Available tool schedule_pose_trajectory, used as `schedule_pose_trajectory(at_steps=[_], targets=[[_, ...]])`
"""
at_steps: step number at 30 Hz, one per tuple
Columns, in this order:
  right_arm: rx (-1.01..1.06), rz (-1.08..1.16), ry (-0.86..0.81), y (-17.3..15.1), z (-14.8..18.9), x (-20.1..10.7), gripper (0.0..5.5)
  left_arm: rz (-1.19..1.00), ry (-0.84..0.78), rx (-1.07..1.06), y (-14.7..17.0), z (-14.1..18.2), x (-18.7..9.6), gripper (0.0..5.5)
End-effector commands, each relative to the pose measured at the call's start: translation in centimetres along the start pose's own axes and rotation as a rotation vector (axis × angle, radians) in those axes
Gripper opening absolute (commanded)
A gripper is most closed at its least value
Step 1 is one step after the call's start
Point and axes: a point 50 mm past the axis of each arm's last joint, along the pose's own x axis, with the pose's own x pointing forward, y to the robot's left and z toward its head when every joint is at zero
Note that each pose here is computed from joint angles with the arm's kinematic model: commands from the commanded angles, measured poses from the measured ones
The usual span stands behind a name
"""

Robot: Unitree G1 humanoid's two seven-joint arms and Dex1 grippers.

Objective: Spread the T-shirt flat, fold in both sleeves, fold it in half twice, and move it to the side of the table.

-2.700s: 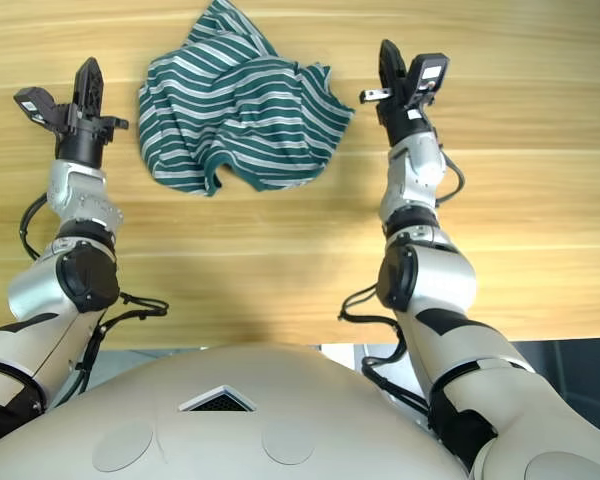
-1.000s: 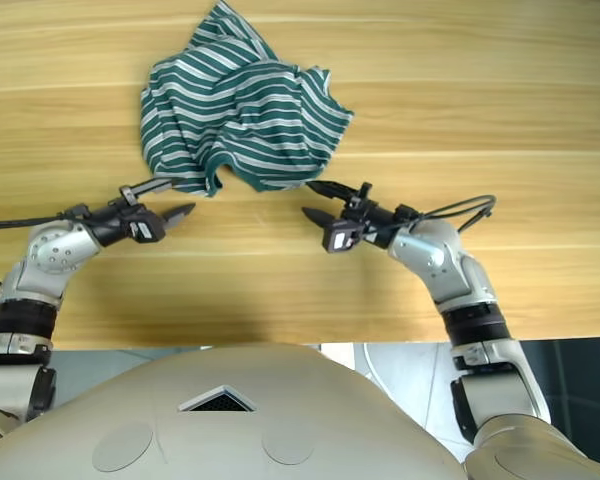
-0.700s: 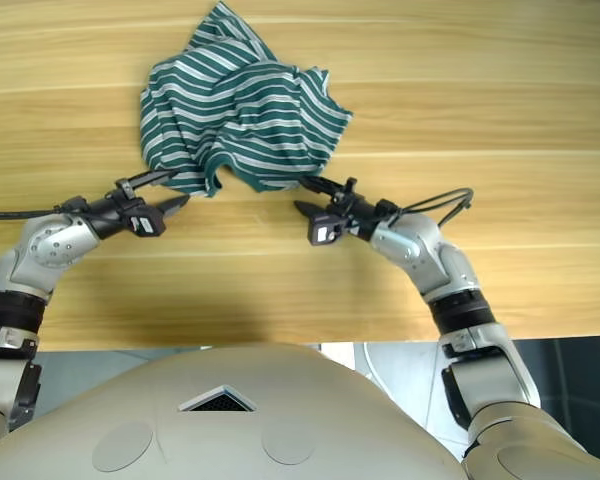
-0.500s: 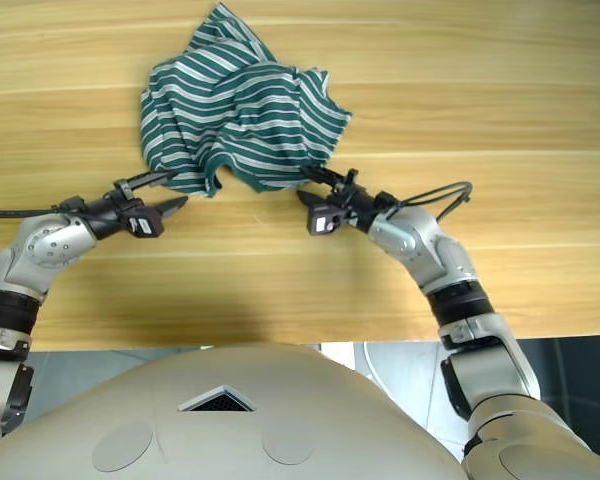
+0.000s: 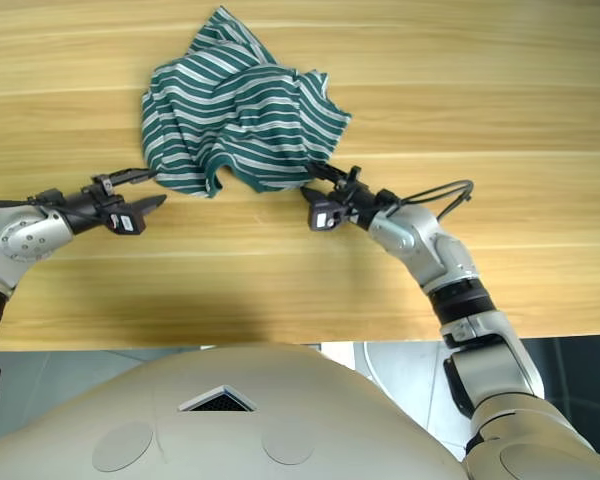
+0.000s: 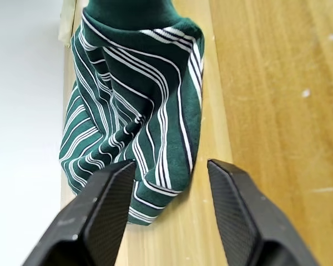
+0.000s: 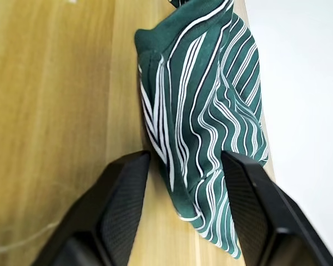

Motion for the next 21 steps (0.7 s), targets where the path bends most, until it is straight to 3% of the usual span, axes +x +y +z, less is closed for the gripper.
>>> schedule_pose_trajectory(at_steps=[1,10,18,21], targets=[[-0.004,0.045,0.016,0.7,0.0,0.0,2.37,-0.322,0.131,-0.011,-5.5,-1.1,0.0,2.42],[0.020,0.045,0.021,0.8,0.0,0.0,2.37,-0.295,0.081,0.019,-4.3,0.3,2.0,2.42],[0.034,0.028,0.047,0.5,-0.3,0.0,2.37,-0.313,0.125,0.021,-4.4,-0.1,2.0,2.42],[0.036,0.020,0.071,0.3,-0.8,0.0,1.91,-0.318,0.140,0.020,-4.6,-0.4,1.8,1.96]])
